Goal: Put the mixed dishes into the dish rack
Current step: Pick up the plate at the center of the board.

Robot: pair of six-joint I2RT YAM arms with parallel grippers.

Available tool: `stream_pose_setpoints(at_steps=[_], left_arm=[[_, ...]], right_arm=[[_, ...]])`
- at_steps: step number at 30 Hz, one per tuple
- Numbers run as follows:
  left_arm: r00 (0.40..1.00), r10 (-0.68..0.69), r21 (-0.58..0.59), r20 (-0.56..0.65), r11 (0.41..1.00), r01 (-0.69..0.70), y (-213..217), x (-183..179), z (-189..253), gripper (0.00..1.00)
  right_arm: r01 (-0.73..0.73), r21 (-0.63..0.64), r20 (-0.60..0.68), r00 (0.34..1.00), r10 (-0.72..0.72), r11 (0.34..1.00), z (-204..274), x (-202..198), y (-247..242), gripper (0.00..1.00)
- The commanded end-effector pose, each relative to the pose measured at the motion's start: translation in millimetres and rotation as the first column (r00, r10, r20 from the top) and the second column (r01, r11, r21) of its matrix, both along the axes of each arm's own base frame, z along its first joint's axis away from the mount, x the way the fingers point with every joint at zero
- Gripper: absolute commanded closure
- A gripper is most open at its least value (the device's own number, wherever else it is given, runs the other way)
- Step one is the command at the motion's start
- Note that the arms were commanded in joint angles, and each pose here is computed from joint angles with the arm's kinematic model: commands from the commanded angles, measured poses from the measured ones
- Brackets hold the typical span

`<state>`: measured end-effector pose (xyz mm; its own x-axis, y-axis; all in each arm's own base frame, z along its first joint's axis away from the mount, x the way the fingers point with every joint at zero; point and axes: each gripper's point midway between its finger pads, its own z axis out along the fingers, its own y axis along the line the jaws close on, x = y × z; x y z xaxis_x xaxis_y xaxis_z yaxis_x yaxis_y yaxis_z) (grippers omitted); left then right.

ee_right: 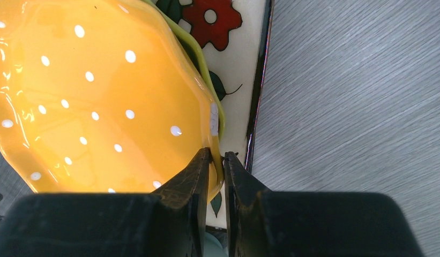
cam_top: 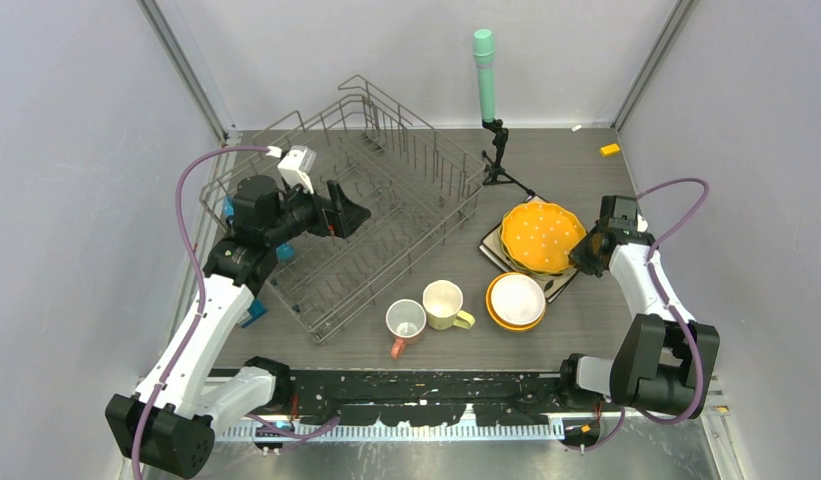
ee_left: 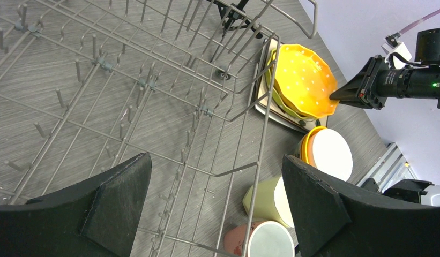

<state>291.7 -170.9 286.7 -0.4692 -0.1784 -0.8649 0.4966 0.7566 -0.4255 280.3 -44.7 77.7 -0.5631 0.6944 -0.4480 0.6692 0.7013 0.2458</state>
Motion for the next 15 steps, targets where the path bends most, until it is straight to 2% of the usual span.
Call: stream_pose_setpoints(at_steps=[1,10,15], left_arm=[[0.999,-0.003,0.002,0.038,1.0,0.002,0.0,0.2,7.6,0.06],[0.999,0.001,0.003,0.034,1.0,-0.001,0.5,0.1,5.7,0.06],[0.999,0.0,0.002,0.034,1.0,-0.001,0.5,-0.3,5.8,0.06]], right_arm=[[-0.01,-0.001,0.088,0.996,0.01,1.0,18.6,9.7,2.1,1.0],[-0.016,-0.026,0.096,0.995,0.019,1.0,35.1,2.3,0.3,1.0],[0.008,-0.031,0.067,0.998,-0.006,0.999,26.9,-5.1,-2.0,1.0]])
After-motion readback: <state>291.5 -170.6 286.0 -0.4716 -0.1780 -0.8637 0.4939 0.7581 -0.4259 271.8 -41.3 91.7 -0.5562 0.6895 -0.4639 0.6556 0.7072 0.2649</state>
